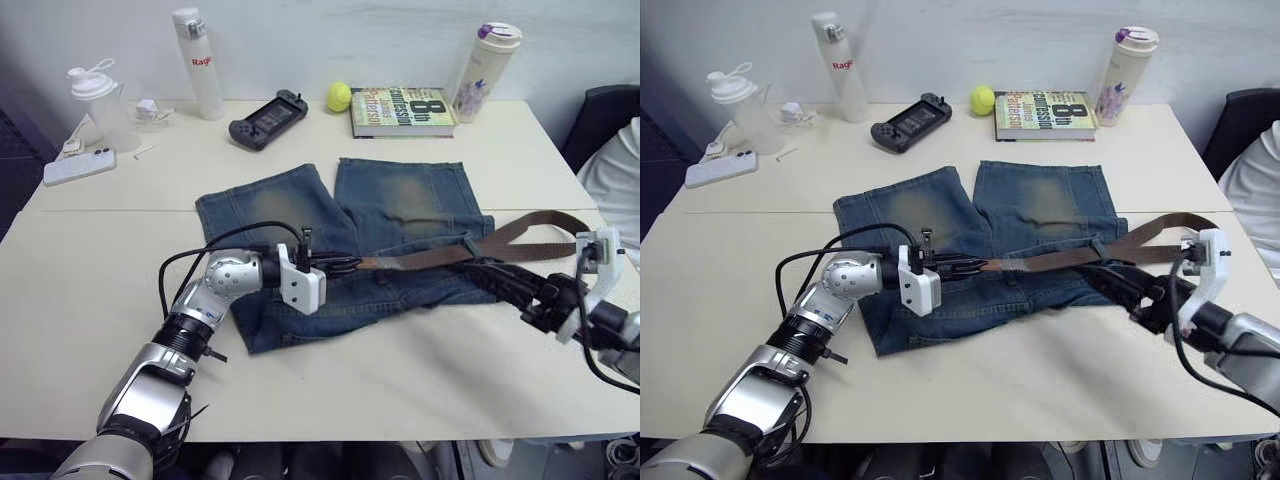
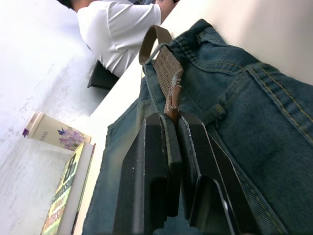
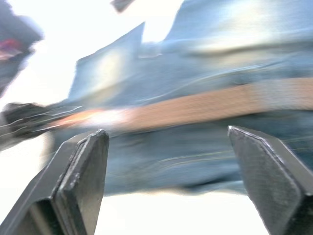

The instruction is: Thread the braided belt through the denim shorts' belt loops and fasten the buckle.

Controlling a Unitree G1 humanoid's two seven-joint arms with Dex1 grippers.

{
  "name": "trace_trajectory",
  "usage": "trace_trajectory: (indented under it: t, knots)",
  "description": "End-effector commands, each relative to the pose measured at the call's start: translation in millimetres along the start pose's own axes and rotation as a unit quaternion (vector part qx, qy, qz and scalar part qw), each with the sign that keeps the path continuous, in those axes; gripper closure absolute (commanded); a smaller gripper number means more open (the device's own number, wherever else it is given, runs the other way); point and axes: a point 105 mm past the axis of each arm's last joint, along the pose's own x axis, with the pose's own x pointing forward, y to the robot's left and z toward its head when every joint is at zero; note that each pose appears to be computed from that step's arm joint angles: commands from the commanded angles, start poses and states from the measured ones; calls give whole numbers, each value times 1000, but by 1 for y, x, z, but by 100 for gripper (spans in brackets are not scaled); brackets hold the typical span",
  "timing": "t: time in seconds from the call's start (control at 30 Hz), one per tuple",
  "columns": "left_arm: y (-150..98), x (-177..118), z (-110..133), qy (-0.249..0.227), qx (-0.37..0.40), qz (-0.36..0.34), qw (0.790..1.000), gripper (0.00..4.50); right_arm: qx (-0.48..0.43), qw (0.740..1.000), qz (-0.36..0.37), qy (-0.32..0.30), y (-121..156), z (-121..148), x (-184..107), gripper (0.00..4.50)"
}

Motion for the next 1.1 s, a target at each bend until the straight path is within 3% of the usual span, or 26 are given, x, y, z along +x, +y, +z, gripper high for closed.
trace_trajectory:
  t: [0.03, 0.17, 0.23, 0.43, 0.7, 0.8, 1.03, 1.1]
  knots:
    - [14, 1, 11, -16, 30, 21, 999, 450, 74, 996, 55, 1, 27, -11, 13, 26]
    - [16, 2, 13, -20, 31, 29, 999, 450, 172, 985, 19, -14, 19, -27, 40, 26]
    - [18, 3, 15, -24, 37, 33, 998, 450, 257, 963, 4, -80, 9, -21, 57, 26]
    - [19, 3, 18, -28, 72, 28, 997, 450, 418, 890, -16, -182, -11, -7, 80, 26]
    - [15, 3, 16, -25, 83, 26, 996, 450, 428, 886, -44, -172, -22, -8, 82, 26]
    - [15, 2, 16, -24, 84, 25, 996, 450, 423, 890, -46, -166, -21, -9, 82, 108]
    - [13, 3, 20, -38, 74, 21, 996, 450, 418, 891, -42, -173, -20, -4, 81, 443]
    - [14, 2, 20, -41, 54, 24, 997, 367, 417, 891, -43, -174, -21, -3, 81, 450]
